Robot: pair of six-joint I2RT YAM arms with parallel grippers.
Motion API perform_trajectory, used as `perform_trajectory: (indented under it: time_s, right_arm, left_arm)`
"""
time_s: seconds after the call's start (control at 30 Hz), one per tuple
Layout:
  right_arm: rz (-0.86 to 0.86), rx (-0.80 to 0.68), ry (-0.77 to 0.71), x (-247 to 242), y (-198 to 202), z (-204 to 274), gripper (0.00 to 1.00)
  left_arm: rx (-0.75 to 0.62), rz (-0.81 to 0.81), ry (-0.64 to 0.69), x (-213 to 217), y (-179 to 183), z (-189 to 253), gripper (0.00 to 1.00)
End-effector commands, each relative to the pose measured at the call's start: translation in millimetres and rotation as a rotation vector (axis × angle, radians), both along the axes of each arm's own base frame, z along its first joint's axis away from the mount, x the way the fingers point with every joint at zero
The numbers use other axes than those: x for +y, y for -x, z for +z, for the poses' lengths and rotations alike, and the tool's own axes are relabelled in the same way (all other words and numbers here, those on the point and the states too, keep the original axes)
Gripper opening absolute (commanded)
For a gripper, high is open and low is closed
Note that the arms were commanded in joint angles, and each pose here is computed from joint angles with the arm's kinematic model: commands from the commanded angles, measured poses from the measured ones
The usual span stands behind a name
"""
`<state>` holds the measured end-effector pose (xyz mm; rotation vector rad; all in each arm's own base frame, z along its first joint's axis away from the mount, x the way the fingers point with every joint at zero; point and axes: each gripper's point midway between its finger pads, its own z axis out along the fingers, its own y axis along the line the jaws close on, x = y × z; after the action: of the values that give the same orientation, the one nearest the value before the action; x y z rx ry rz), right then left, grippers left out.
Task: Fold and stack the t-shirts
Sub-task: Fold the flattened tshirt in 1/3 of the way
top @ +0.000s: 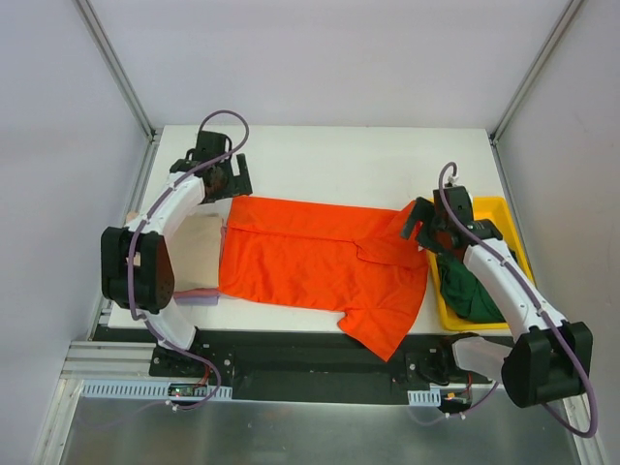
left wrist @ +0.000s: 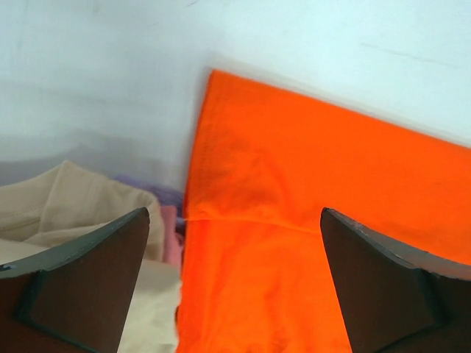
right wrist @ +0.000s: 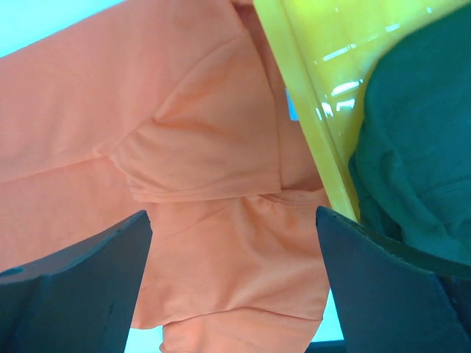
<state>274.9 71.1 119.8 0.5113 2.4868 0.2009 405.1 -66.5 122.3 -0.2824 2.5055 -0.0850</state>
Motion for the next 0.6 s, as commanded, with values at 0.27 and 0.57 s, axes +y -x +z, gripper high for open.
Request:
perform_trajectory:
  time_s: [0.27, 0.57]
  right_arm:
    - [0.279, 0.017, 0.085, 76, -114, 1, 0.96]
    - [0.239, 0.201, 0.141, 66, -145, -51, 0.96]
  left_arm:
    - [0.076, -0.137, 0.241, -89, -37, -26, 0.99]
    - [0.194, 0.009, 0.189, -57, -36, -85, 0.99]
